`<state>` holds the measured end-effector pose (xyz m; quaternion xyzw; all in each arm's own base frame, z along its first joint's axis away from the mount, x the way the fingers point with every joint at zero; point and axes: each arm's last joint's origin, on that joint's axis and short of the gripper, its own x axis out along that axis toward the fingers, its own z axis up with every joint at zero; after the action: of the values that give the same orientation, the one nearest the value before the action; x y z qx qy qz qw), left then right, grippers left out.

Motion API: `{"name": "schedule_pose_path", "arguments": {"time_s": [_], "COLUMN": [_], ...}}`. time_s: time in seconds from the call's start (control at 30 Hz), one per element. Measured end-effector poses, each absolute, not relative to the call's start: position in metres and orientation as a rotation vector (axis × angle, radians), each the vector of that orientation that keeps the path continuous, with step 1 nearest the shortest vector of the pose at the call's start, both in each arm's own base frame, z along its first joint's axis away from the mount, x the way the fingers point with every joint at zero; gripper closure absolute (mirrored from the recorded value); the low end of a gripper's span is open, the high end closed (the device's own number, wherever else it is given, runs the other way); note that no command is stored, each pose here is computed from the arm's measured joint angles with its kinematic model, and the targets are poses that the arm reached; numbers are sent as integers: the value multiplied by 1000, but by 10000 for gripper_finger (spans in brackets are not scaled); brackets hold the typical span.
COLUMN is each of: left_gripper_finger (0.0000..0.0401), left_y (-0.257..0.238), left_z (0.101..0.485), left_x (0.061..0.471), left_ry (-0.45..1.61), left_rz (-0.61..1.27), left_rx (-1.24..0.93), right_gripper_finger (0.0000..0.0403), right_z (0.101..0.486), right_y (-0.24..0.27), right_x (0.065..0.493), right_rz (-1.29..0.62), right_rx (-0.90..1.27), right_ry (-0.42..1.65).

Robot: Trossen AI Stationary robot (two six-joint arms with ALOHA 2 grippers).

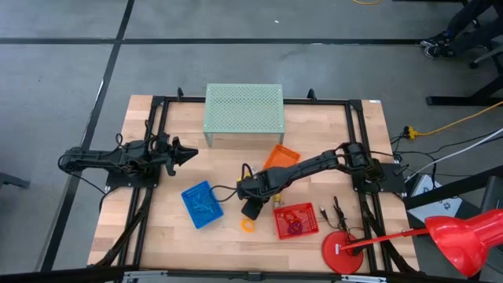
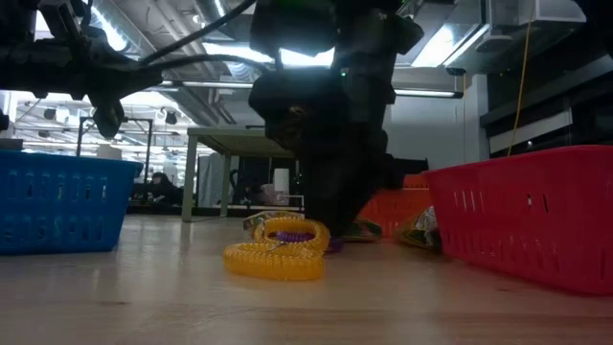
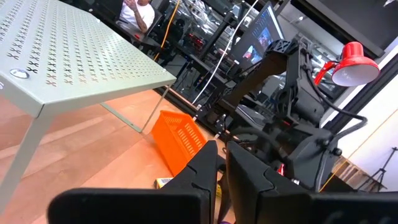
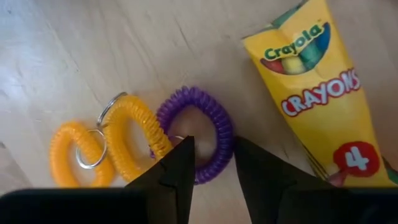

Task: Pick & Place Office Desk Supplies
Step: Put the violet spring keychain into the red bin

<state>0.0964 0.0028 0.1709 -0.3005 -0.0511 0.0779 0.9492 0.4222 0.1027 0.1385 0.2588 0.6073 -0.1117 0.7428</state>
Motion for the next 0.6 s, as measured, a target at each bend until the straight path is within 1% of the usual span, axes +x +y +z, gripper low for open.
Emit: {"name": "schedule_pose_path", "arguments": {"time_s": [0.1, 0.17, 0.3, 0.33, 0.6], "left_gripper_finger": [370, 370, 370, 370, 370], "left_y": [3, 3, 3, 3, 3], "left_z": [171, 171, 171, 171, 171], "left_x": [96, 96, 96, 96, 96], "left_ry": [-104, -104, -104, -104, -104], "left_rz": [158, 159, 158, 158, 158], "left_rx": [-611, -611, -611, -611, -611], "right_gripper_finger": [292, 309, 376, 387, 397], "right_z": [138, 138, 138, 138, 141], "right_y": [101, 100, 97, 97, 96], "right_x": [423, 423, 424, 424, 423], "right_rz": [-249, -261, -276, -277, -264], "right_rx": [571, 565, 574, 575, 612], "right_ry": [1331, 1327, 1319, 1316, 1326]}}
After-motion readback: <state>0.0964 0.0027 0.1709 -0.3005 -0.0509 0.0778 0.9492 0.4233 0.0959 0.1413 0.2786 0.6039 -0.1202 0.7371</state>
